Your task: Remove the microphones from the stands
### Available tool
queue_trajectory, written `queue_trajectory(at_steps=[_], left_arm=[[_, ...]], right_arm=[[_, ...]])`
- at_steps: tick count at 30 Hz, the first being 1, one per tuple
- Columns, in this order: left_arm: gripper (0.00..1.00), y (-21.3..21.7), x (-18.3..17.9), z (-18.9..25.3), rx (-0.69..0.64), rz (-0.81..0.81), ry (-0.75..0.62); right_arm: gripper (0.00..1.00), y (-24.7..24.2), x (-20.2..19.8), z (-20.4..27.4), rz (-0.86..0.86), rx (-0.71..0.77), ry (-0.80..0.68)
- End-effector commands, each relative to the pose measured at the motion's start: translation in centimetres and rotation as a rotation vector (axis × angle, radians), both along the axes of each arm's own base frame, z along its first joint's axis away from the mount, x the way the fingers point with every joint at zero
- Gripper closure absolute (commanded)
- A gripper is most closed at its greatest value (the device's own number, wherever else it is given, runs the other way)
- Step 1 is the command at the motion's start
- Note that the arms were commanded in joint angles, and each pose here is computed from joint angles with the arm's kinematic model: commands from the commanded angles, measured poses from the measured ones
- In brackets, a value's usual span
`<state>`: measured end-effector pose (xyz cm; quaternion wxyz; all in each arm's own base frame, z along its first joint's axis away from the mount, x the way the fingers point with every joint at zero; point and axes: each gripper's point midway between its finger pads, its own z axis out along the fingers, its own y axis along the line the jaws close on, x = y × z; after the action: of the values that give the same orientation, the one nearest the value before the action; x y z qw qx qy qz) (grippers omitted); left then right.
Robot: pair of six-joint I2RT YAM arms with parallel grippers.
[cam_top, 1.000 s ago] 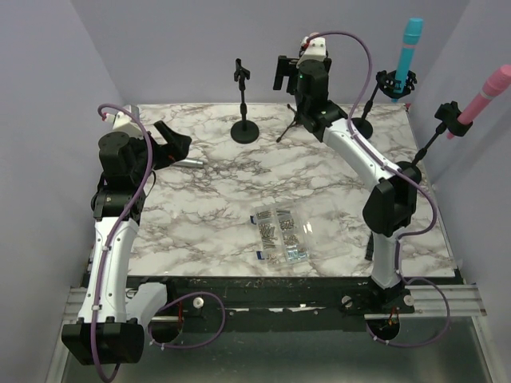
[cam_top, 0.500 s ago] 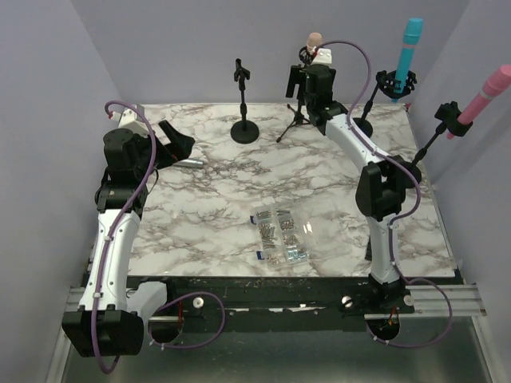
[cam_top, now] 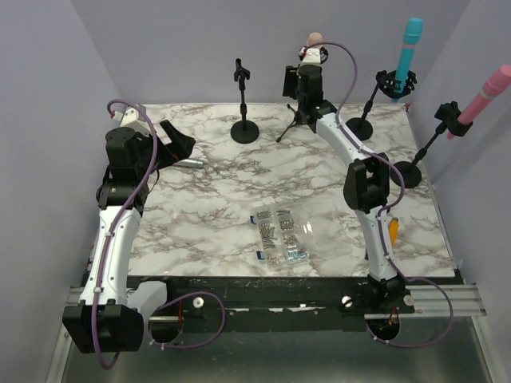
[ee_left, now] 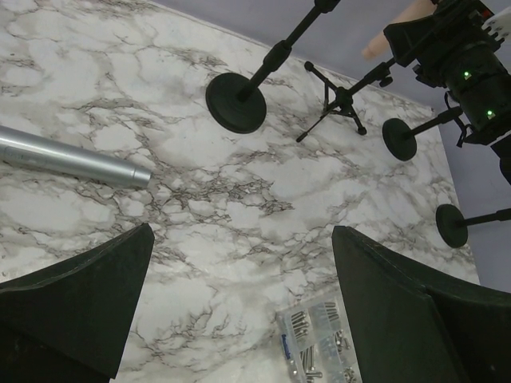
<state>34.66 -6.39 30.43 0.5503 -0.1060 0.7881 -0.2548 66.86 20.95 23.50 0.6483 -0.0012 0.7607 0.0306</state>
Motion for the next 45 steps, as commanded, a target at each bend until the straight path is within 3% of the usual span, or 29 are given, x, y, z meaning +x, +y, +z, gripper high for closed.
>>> queue_trajectory(at_steps=[1, 4, 6, 7, 10, 16, 21, 40, 45], left_arm=[[0.02, -0.4, 0.1, 0.4, 0.008, -0.029, -0.014], [0.02, -0.4, 0.1, 0.4, 0.009, -0.028, -0.013], [0.02, -0.3, 0.2, 0.2, 0.010, -0.025, -0.008], [0.02, -0.3, 0.2, 0.2, 0.010, -0.024, -0.006], [0.03, -0.2, 0.2, 0.3, 0.017, -0.022, -0.009], [0.03, -0.3, -0.1, 0.7, 0.017, -0.024, -0.021], [0.03, -0.1, -0.2, 0.9, 0.024, -0.014, -0.030], [0.03, 0.0, -0.7, 1.8, 0.005, -0.012, -0.065], [0.01, -1.3, -1.3, 2.8, -0.007, -0.094, -0.106]], right_arm=[[0.32, -0.4, 1.4, 0.7, -0.017, 0.007, -0.057], [0.32, 0.1, 1.6, 0.6, 0.013, 0.013, -0.077], [0.38, 0.5, 1.7, 0.5, 0.029, 0.017, -0.088], [0.42, 0.5, 1.8, 0.4, 0.029, 0.020, -0.090], [0.74, 0.1, 1.7, -0.4, 0.001, 0.022, -0.071], [0.99, -0.1, 0.3, -1.7, 0.012, 0.019, -0.029], [0.99, 0.7, -2.4, -2.4, 0.039, -0.003, 0.013], [0.99, 8.6, -20.8, -7.9, 0.054, 0.048, 0.144], [0.99, 10.5, -23.6, -9.2, 0.101, 0.086, 0.212]])
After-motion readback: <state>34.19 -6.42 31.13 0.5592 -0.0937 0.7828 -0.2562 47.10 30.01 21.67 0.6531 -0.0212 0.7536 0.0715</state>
